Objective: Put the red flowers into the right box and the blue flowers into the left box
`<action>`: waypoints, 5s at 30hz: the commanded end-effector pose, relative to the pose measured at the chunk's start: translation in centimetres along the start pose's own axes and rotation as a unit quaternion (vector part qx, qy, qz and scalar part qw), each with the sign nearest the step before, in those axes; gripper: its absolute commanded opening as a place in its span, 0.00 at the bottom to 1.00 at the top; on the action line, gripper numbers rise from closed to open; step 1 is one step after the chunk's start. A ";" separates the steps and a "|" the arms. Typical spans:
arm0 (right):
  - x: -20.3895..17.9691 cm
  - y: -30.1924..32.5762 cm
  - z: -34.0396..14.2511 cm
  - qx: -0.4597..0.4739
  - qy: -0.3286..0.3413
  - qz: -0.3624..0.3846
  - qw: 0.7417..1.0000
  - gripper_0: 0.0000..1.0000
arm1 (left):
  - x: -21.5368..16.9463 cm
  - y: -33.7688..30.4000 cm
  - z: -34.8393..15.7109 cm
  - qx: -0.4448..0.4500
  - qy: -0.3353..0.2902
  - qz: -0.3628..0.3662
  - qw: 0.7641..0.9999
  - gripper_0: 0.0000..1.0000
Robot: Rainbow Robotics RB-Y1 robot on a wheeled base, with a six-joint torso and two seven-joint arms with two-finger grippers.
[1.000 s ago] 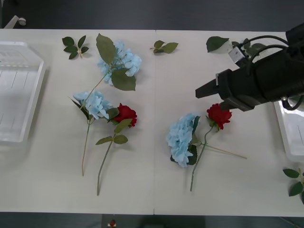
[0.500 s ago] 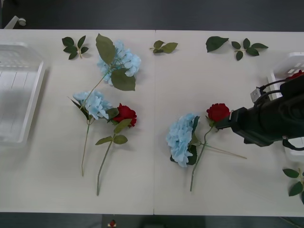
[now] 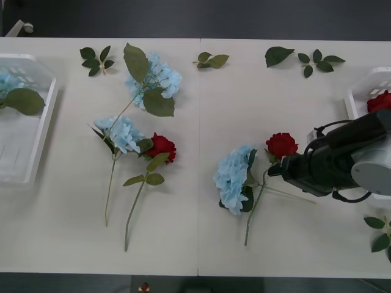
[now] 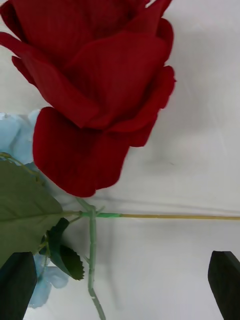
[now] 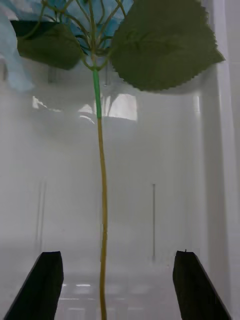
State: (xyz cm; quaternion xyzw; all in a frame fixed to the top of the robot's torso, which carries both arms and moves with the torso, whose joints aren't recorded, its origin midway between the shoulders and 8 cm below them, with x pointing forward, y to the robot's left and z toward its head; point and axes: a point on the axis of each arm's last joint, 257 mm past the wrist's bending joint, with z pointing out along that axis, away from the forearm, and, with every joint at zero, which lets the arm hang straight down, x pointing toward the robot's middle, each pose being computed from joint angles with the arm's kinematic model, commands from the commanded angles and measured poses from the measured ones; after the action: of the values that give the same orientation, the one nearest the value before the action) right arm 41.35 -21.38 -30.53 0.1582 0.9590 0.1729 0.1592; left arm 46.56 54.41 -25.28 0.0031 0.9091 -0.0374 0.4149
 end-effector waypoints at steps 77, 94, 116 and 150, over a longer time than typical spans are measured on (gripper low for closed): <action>-2.3 0.9 5.6 0.008 -0.036 -0.059 0.998 0.03 | -17.6 -36.4 8.0 0.167 0.015 0.038 0.985 0.00; -4.2 2.1 4.6 -0.013 -0.062 -0.076 0.995 0.00 | -25.7 -21.1 -9.1 0.138 -0.007 0.040 0.990 0.00; -21.7 -6.8 -15.5 0.129 -0.056 -0.220 0.965 0.00 | -17.1 4.7 -10.9 -0.113 -0.070 0.088 0.987 0.00; -29.3 -29.6 -14.6 0.328 -0.143 -0.194 0.913 0.00 | -12.4 4.5 -7.7 -0.064 -0.038 0.089 0.993 0.47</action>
State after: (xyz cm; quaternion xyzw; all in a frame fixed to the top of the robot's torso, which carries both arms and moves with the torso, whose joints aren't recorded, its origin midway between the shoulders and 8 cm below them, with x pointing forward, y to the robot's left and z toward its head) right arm 54.91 -62.06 -21.81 0.0297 0.9429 -0.2097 0.2570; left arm 48.82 60.00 -16.23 0.0220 0.9031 0.0630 0.4241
